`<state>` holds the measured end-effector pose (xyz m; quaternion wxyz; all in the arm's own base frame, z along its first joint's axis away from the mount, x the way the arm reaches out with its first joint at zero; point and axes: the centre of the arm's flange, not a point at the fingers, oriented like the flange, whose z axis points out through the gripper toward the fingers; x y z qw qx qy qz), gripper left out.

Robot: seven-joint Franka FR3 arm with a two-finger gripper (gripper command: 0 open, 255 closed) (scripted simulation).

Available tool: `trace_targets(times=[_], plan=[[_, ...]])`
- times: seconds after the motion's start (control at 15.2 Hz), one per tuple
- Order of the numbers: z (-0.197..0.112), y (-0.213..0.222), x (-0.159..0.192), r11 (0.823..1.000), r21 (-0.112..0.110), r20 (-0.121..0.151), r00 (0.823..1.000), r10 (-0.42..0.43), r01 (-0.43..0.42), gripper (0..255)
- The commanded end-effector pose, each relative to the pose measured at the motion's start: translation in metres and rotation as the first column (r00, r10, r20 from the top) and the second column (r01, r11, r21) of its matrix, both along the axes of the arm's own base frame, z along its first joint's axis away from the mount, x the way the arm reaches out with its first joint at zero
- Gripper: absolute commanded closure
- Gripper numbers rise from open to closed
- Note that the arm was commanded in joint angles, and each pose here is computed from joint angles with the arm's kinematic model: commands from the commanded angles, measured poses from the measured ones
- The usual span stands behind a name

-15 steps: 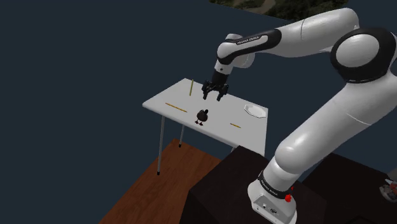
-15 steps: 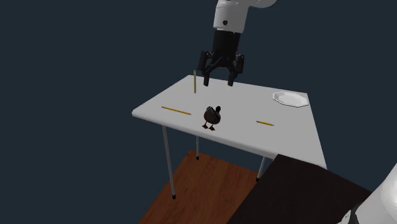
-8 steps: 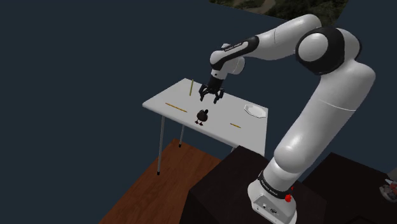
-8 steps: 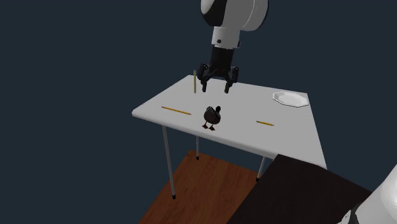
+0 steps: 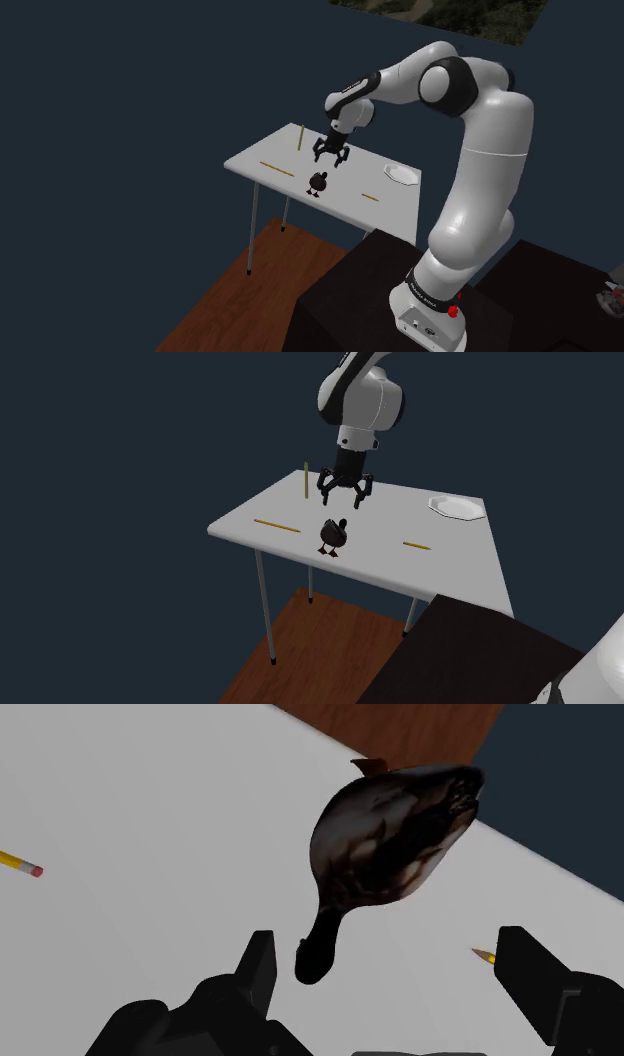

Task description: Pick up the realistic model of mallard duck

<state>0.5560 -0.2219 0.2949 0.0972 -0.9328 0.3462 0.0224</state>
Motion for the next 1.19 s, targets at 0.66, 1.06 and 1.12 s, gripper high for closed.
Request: trace_targets(times=[0.66,1.06,1.12], plan=[[-0.080,-0.047,0.020,0.994,0.012,-0.012,0.994,-0.105,0.105,0],[-0.089,-0.048,0.019,0.994,0.012,-0.012,0.994,-0.105,0.105,255],[-0.089,-0.048,0.020,0.994,0.012,-0.012,0.994,-0.105,0.105,255]])
